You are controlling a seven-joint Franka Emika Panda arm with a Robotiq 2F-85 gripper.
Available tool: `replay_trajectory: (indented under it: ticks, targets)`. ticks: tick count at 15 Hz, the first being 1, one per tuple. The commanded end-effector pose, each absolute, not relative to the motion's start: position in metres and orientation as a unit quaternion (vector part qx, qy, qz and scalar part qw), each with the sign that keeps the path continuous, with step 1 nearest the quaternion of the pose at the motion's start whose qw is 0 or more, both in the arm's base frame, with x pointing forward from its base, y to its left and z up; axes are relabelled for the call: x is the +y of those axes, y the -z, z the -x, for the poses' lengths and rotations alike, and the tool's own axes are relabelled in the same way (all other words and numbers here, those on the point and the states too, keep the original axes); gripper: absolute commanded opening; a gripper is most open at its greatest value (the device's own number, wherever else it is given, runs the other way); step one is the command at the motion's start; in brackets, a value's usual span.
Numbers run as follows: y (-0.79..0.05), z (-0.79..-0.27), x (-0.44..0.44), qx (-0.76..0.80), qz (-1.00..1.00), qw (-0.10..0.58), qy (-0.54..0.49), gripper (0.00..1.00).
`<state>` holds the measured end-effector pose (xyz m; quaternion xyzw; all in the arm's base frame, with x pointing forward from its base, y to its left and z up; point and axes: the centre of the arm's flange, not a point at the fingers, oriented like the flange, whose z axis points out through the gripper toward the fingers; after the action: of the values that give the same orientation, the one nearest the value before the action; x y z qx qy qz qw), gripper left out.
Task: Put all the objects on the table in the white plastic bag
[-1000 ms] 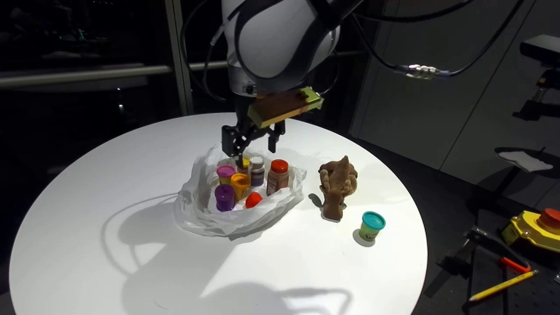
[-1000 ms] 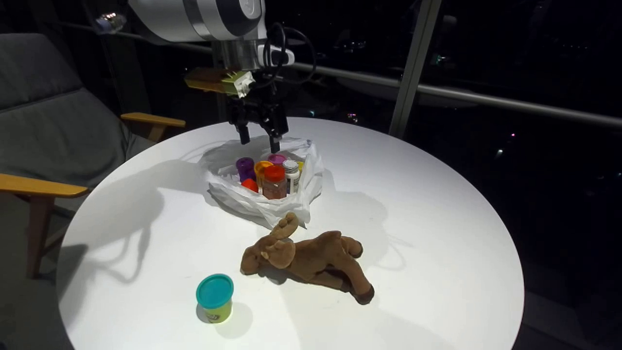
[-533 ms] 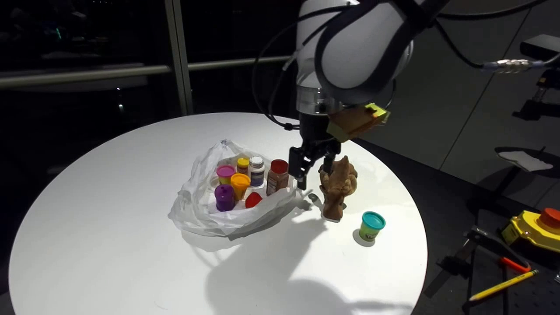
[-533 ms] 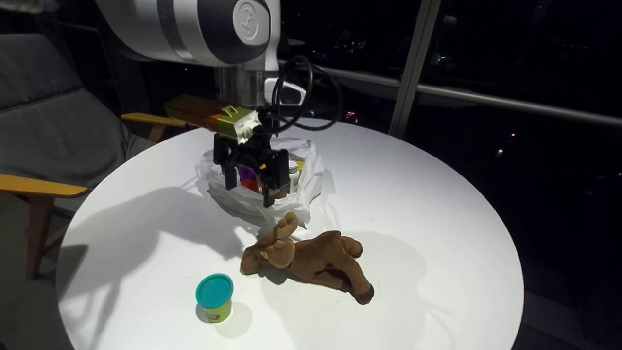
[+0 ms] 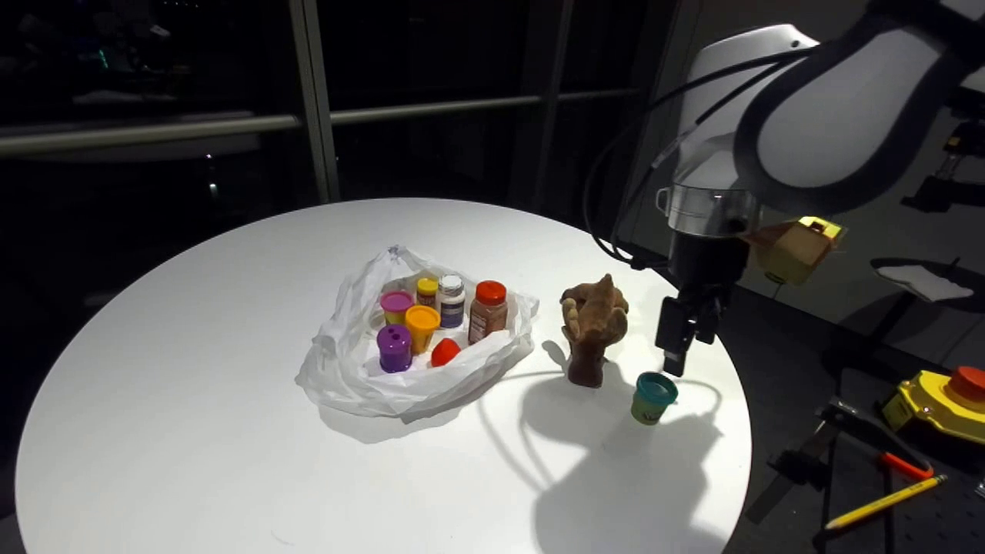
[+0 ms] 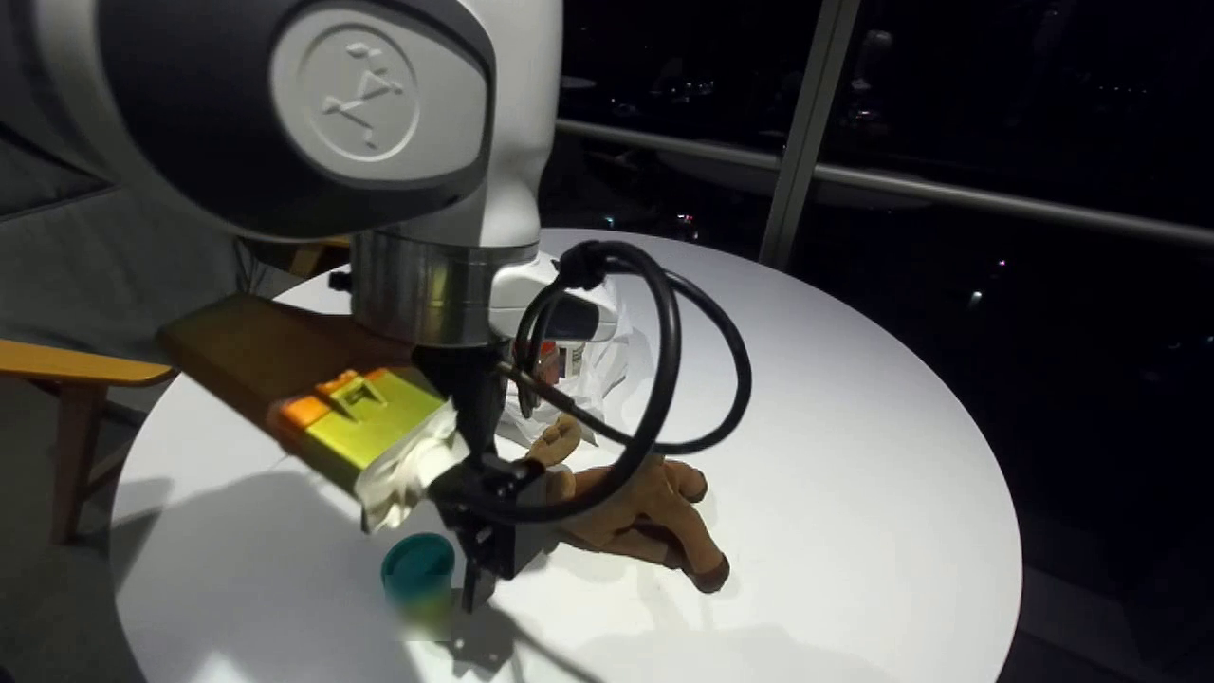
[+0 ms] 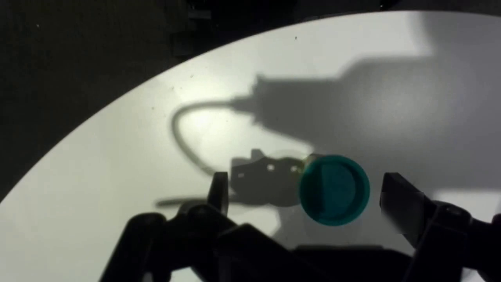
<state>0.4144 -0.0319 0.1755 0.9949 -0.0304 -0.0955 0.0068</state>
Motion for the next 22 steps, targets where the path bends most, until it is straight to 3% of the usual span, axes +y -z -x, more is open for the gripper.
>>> replay_trajectory:
  ticks: [1,6,22]
  targets:
    - [-0.194,-0.372,-0.032,-0.023,-0.998,-0.015,0.051,1.0]
    - [-0.184,-0.378,-0.006,-0.038,-0.998,-0.04,-0.021,1.0]
    - [-0.143,-0.387,0.022,-0.03,-0.998,0.056,-0.03,1.0]
